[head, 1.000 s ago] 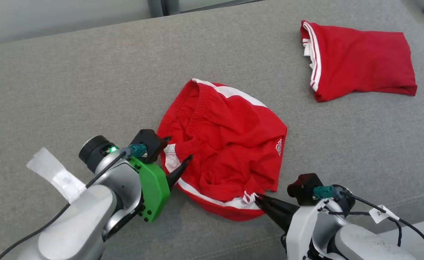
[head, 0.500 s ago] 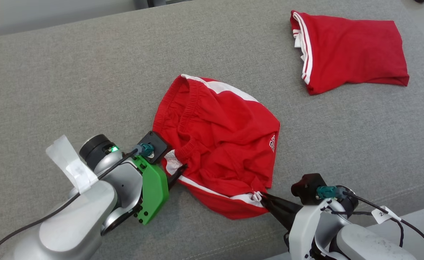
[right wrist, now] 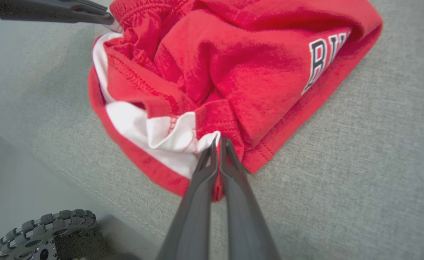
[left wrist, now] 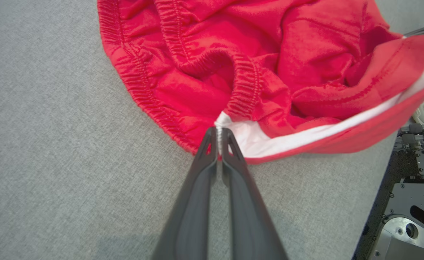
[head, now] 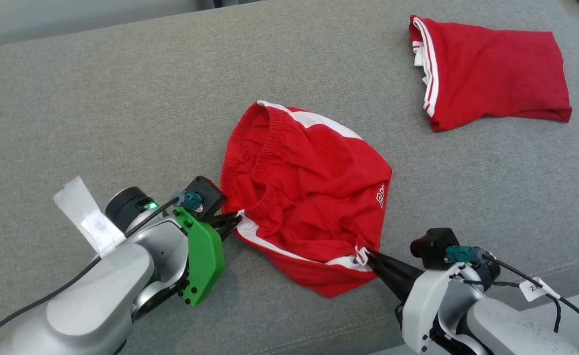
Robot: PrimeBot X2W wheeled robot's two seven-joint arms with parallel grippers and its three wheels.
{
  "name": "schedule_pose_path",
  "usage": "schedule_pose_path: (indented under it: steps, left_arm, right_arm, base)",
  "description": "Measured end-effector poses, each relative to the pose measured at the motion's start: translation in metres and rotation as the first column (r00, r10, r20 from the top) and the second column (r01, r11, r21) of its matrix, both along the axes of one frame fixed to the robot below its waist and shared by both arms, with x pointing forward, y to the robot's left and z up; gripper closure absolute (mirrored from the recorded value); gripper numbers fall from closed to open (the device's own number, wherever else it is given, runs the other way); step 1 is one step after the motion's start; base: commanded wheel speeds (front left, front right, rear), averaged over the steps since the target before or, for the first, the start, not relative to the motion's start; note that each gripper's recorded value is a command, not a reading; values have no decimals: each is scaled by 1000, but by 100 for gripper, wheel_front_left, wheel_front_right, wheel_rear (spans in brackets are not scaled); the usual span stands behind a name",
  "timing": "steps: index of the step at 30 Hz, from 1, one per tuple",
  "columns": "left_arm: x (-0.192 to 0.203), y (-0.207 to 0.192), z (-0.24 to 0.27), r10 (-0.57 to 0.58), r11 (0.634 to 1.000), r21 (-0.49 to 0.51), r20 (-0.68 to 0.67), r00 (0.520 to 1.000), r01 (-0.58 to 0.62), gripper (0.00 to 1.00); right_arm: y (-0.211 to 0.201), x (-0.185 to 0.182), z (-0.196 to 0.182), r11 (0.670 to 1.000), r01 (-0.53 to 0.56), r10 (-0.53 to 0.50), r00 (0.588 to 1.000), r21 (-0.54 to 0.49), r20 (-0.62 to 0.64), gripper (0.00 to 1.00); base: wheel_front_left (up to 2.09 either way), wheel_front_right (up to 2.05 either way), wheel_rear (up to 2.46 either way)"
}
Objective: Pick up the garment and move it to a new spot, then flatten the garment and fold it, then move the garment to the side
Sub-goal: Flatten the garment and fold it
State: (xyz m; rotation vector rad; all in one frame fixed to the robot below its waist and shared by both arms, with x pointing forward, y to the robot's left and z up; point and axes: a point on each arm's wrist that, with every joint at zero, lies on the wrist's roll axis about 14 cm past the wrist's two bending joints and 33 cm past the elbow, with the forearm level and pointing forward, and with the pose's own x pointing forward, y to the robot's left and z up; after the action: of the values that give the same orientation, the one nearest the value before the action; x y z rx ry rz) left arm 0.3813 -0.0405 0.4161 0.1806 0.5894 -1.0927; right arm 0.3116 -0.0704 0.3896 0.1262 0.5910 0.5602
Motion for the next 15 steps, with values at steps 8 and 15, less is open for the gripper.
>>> schedule_pose_path:
  steps: [8, 15]
  left_arm:
    - [10, 2, 14, 70, 993, -93, -27, 997, -72, 100]
    - [62, 23, 63, 290, 895, -325, -96, 952, -305, 100]
  right_arm:
    - [-25, 29, 15, 991, 130, -131, 989, 26, 73, 100]
    - [-50, 80, 62, 981, 188, -193, 948, 44, 253, 100]
  base:
    - [0, 0, 0]
    - [0, 0, 0]
